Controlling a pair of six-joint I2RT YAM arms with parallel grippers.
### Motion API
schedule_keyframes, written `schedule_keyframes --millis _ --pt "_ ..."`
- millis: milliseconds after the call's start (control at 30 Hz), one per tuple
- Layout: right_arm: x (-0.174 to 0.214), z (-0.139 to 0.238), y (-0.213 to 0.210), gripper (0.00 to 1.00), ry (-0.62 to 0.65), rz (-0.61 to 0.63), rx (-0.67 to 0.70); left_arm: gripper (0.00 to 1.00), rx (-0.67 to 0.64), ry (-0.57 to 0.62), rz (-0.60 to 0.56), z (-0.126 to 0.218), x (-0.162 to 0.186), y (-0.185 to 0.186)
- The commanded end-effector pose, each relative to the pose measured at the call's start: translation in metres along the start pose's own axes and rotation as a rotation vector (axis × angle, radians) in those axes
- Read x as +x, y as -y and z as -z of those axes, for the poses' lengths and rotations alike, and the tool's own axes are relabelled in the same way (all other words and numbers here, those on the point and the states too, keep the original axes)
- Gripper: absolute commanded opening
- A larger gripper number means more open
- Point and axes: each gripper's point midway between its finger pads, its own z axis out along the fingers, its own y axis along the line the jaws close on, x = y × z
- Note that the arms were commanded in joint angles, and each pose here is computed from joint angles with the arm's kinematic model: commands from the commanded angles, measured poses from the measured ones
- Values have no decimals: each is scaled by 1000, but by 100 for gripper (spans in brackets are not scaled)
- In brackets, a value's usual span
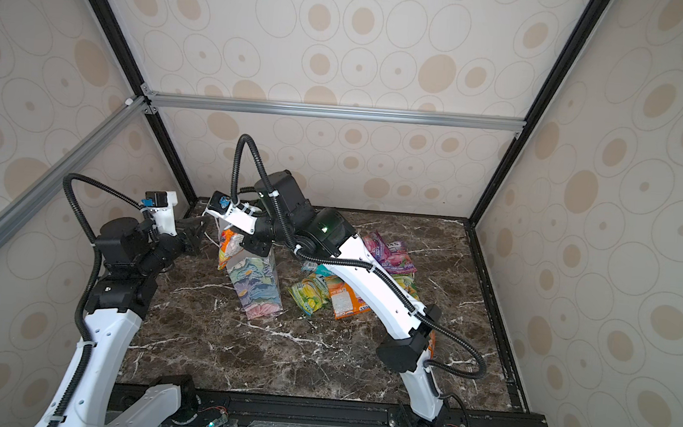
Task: Place the snacks into the paper bag
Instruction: 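Lower the orange packet into the bag and open the right gripper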
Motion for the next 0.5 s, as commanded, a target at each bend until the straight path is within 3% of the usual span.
schedule_keyframes --millis 0,467 --pt "-9 -6 25 0 26 60 115 0 -1 18 -16 2 -8 0" --pt "19 -25 37 0 -90 144 190 0 -7 19 -18 2 -9 -1"
